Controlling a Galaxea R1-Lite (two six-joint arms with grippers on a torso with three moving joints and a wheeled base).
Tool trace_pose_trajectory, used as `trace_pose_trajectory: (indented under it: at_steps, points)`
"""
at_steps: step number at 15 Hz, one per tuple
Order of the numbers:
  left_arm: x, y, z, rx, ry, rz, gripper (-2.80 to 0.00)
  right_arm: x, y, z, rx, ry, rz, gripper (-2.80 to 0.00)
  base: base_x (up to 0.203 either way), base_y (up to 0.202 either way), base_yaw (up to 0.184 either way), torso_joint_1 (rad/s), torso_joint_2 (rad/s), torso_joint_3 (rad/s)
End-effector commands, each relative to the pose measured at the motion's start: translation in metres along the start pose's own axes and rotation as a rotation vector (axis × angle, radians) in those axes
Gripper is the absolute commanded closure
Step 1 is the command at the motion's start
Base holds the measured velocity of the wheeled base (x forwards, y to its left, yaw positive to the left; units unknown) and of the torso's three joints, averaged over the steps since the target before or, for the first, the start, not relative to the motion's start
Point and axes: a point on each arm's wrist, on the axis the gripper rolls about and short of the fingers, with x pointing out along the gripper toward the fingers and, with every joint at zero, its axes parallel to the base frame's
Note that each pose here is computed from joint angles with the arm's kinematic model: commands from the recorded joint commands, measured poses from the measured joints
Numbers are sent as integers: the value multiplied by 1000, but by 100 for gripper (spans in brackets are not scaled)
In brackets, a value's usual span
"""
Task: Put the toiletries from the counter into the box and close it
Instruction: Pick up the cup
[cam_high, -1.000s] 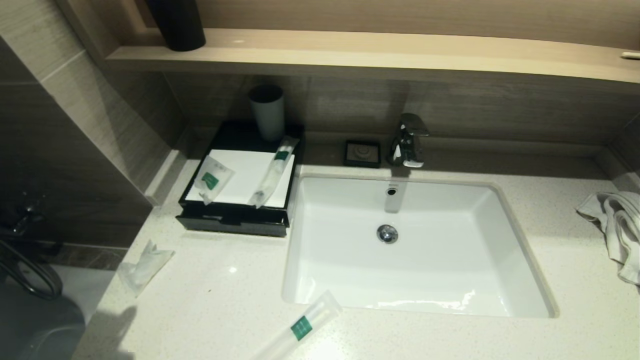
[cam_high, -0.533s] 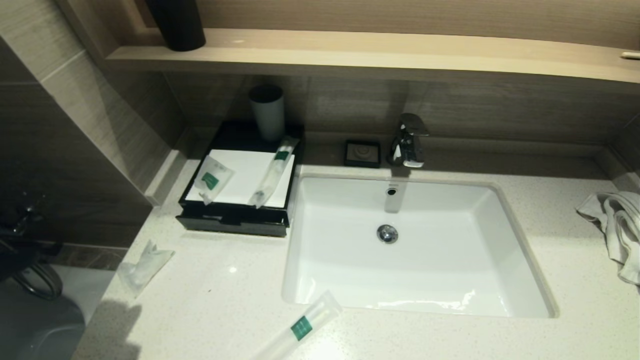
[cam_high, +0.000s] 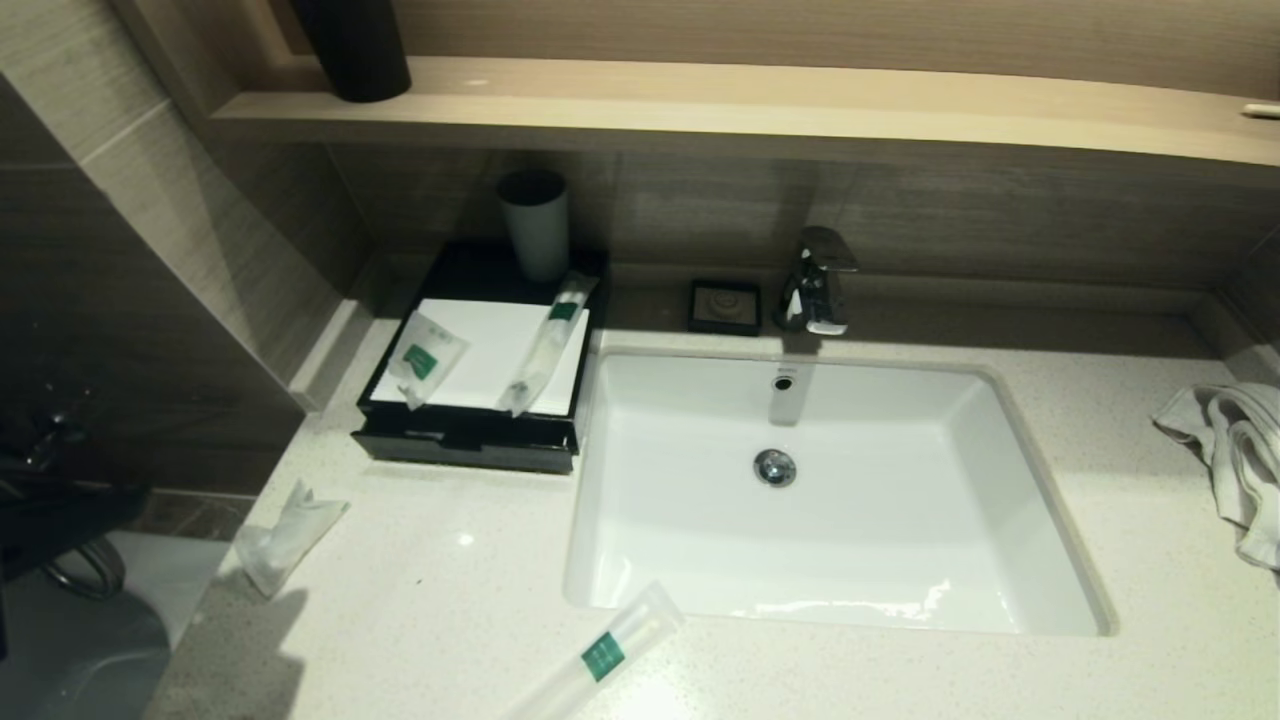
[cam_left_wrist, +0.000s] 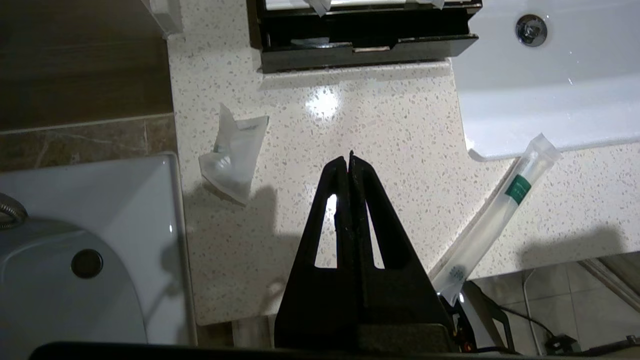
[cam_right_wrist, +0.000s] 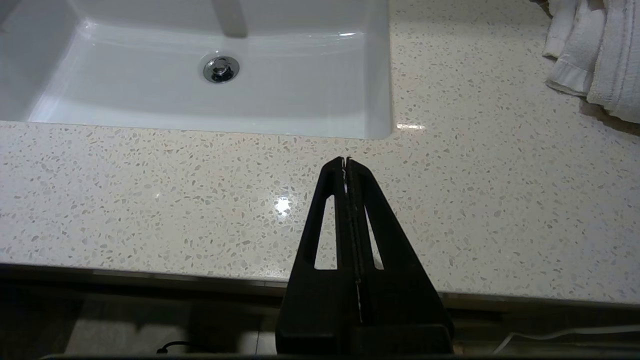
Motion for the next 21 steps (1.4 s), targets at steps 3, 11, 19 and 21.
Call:
trace_pose_trajectory:
  at_steps: [3, 11, 19, 21]
  points:
    - [17, 4, 3, -5, 20, -5, 0, 0, 0, 0, 0, 0, 1, 0, 0, 0, 0, 0, 0, 0]
    - [43, 10, 56, -24, -167, 36, 0, 0, 0, 0, 0, 0, -1, 0, 0, 0, 0, 0, 0, 0]
    - [85, 2, 100, -30, -278, 56, 0, 0, 0, 0, 0, 0, 1, 0, 0, 0, 0, 0, 0, 0]
    - [94, -1, 107, -28, -338, 70, 0, 0, 0, 0, 0, 0, -1, 0, 0, 0, 0, 0, 0, 0]
